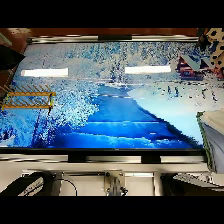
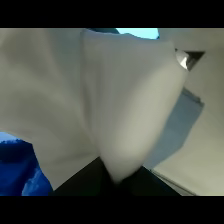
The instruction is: Fold the shirts.
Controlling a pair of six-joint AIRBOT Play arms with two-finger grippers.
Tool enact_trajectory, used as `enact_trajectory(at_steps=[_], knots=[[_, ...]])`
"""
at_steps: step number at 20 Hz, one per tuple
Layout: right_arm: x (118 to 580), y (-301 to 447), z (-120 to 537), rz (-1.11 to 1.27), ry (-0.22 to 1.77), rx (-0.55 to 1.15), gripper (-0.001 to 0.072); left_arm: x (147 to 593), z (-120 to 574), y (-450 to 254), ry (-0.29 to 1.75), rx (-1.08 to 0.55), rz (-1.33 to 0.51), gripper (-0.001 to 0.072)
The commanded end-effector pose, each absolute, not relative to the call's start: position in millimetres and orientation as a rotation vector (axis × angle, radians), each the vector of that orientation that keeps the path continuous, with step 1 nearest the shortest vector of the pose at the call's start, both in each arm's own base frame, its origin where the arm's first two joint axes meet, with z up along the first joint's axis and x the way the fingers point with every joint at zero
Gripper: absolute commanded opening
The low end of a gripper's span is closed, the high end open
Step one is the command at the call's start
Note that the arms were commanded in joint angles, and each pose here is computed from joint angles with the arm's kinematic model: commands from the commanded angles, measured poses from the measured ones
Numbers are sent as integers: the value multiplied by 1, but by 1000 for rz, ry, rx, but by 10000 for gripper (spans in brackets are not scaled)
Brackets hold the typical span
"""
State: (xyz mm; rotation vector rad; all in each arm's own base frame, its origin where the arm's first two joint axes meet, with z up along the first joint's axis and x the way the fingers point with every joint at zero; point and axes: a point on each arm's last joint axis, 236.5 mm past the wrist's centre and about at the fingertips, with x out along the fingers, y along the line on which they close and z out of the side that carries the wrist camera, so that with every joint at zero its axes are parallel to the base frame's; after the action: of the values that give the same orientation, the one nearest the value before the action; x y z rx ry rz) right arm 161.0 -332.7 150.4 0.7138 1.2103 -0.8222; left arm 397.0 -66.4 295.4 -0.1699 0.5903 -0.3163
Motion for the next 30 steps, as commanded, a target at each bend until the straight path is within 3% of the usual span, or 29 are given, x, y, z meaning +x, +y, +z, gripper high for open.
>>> enact_trajectory(at_steps=[1, 8, 11, 12, 14, 15, 19, 21, 25, 27, 29, 30], knots=[[112, -323, 114, -932, 1309, 816, 69, 396, 296, -70, 591, -173, -327, 31], [96, -300, 23, -982, 1395, 949, 69, 396, 296, -71, 591, -173, -329, 31], [67, -299, 9, -1069, 1488, 916, 69, 396, 296, -71, 590, -173, -329, 31], [60, -301, 9, -1090, 1510, 896, 99, 396, 296, -71, 590, -173, -329, 31], [52, -302, 11, -1101, 1539, 868, 592, 396, 296, -70, 590, -173, -329, 31], [51, -300, 12, -1087, 1552, 864, 624, 396, 296, -70, 590, -173, -329, 32], [54, -303, 36, -1131, 1454, 818, 622, 396, 296, -70, 590, -173, -329, 31], [85, -314, 57, -1069, 1295, 720, 621, 398, 293, -70, 597, -170, -329, 31], [262, -283, 114, -607, 961, 451, 621, 421, 248, -88, 700, -98, -385, 29], [338, -225, 128, -420, 911, 337, 621, 431, 191, -105, 870, 4, -378, 28], [383, -150, 120, -291, 951, 379, 621, 413, 127, -108, 1154, 111, -316, 32], [391, -116, 107, -212, 1015, 364, 621, 397, 101, -111, 1292, 179, -318, 163]])
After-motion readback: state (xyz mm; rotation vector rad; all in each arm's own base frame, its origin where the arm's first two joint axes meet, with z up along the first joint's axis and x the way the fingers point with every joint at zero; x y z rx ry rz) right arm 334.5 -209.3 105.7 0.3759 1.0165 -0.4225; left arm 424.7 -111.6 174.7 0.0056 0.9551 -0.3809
